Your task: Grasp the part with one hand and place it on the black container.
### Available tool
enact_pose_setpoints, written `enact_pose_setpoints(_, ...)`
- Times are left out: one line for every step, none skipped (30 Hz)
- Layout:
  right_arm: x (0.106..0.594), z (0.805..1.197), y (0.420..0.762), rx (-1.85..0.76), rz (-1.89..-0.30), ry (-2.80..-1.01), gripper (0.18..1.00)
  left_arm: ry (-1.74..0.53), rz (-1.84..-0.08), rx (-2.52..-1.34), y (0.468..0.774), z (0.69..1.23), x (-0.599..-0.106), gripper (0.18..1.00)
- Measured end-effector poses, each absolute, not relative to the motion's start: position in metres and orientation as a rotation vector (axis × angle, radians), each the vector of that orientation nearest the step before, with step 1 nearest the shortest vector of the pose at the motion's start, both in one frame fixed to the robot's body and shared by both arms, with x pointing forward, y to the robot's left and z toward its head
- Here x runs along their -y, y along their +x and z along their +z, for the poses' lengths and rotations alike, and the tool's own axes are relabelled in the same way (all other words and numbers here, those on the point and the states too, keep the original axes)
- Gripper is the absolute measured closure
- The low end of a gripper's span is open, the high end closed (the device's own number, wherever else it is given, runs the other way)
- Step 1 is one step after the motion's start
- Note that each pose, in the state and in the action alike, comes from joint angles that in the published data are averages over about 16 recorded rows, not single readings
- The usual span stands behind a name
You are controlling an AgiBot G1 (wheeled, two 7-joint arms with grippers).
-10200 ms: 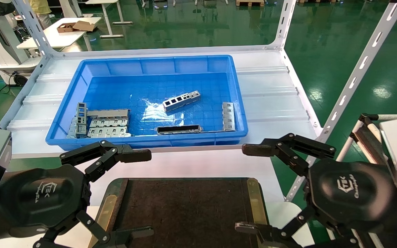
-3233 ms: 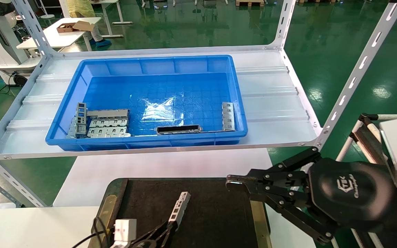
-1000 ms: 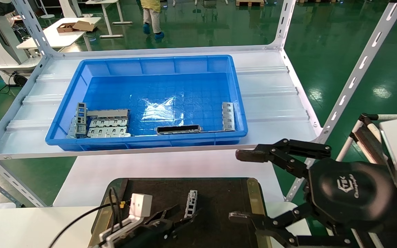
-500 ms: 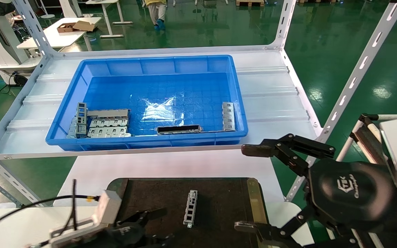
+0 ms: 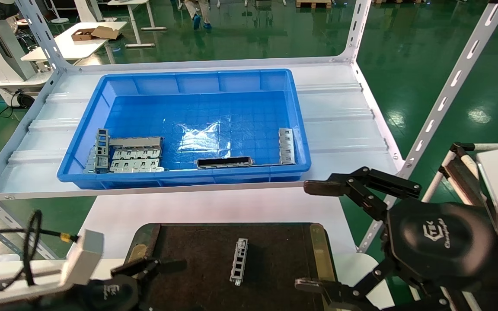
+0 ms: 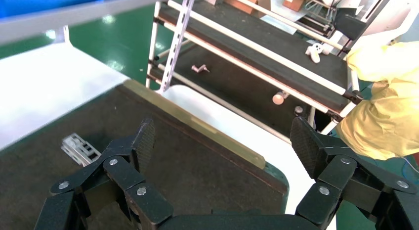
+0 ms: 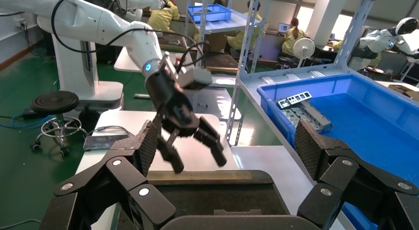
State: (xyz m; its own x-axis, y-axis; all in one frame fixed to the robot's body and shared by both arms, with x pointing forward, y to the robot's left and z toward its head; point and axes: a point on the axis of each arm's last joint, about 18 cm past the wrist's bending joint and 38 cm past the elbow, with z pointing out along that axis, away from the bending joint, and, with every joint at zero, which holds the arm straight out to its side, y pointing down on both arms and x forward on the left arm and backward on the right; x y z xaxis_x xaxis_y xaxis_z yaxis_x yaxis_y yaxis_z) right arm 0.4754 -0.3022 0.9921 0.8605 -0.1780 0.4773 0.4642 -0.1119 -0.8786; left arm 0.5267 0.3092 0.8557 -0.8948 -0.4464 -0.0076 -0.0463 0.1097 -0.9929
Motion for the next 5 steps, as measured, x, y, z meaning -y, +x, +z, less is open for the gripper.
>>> enact_pose_setpoints(0.3022,0.9921,0.4754,0.230,-0.552,-1.595,0.178,-0.476,-1.848,-2.090,0.5258,0.8574,-0.3103,0.184)
enact_pose_setpoints(0.3022,0.9921,0.4754,0.230,-0.552,-1.595,0.178,-0.469,-1.847,-2.092,0.5250,0.8593,-0.3115,0.184)
enact_pose_setpoints(0.3022,0.9921,0.4754,0.230,-0.552,-1.595,0.178,-0.462,-1.847,-2.093,0.5243,0.8611,-0.3125,0.184)
enact_pose_setpoints(0.3022,0.9921,0.4754,0.230,-0.552,-1.595,0.178,-0.456,-1.847,-2.094,0.5236,0.8628,-0.3135,0.184)
enact_pose_setpoints(0.3022,0.9921,0.4754,0.230,-0.552,-1.595,0.178,-0.449,-1.847,-2.095,0.5229,0.8647,-0.3145,0.184)
